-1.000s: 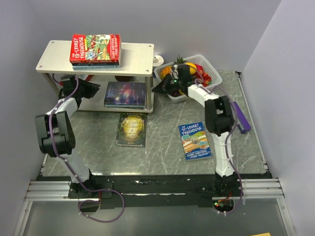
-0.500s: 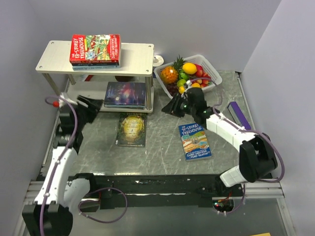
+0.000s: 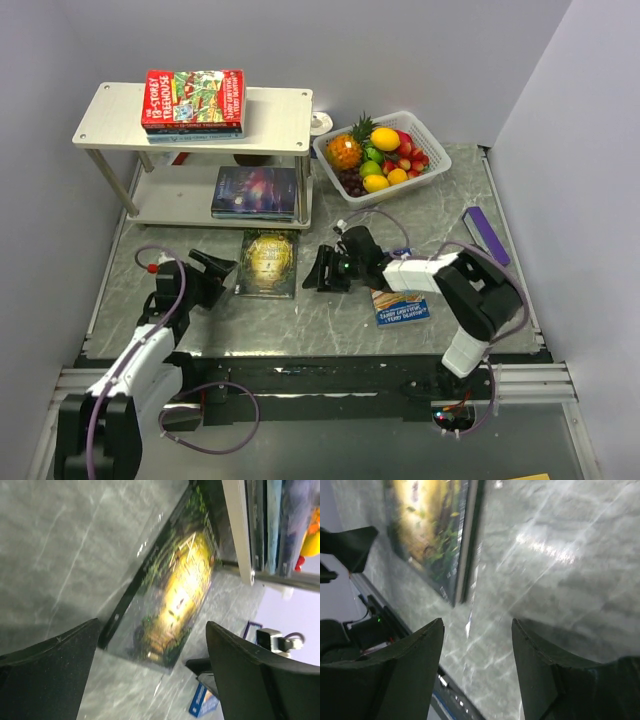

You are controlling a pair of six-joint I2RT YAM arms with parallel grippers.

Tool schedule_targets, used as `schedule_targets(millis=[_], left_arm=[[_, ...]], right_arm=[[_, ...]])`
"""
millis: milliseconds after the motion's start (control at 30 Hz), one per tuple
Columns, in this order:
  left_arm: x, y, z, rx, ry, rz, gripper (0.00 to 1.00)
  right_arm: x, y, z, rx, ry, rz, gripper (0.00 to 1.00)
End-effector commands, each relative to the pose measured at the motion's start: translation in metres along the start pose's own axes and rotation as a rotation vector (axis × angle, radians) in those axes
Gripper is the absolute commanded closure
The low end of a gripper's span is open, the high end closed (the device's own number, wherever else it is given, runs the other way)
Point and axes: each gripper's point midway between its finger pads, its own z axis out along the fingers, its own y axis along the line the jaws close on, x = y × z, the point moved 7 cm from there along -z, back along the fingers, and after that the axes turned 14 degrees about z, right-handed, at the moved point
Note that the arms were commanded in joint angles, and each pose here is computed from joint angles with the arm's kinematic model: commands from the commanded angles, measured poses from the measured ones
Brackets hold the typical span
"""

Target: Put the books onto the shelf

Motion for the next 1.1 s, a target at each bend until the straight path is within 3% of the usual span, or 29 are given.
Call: schedule_targets(millis=[0,167,367,600,800,933,1067], left_arm=[[-0.021,-0.015,0.012,0.028,-0.093,0.028,0.07],[-0.013,-0.012,0.025,-0.002,-0.021,0.052,0.11],[0.03,-0.01,0.04,-0.027,0.145,0.12,0.19],[0.077,-0.009,0.046,-0.016,0.322,0.179,0.34],[0.099,-0.019,0.024,0.064,0.409,0.234,0.41],[0.119,-0.03,0.0,0.107,0.47,0.305,0.43],[0.116,-0.042,-0.021,0.144,0.433,0.342,0.44]], right_arm=[[-0.016,0.022,0.016,-0.105,-0.028,0.0,0.32],[-0.015,0.01,0.033,-0.061,0.0,0.03,0.28],[-0.011,-0.001,0.05,0.033,0.035,0.004,0.28],[0.007,-0.009,0.054,0.045,0.108,0.0,0.41],[0.037,-0.014,0.04,0.05,0.186,-0.037,0.51],[0.062,-0.015,0.024,0.045,0.241,-0.062,0.53],[0.085,-0.022,0.009,0.072,0.284,-0.087,0.54]])
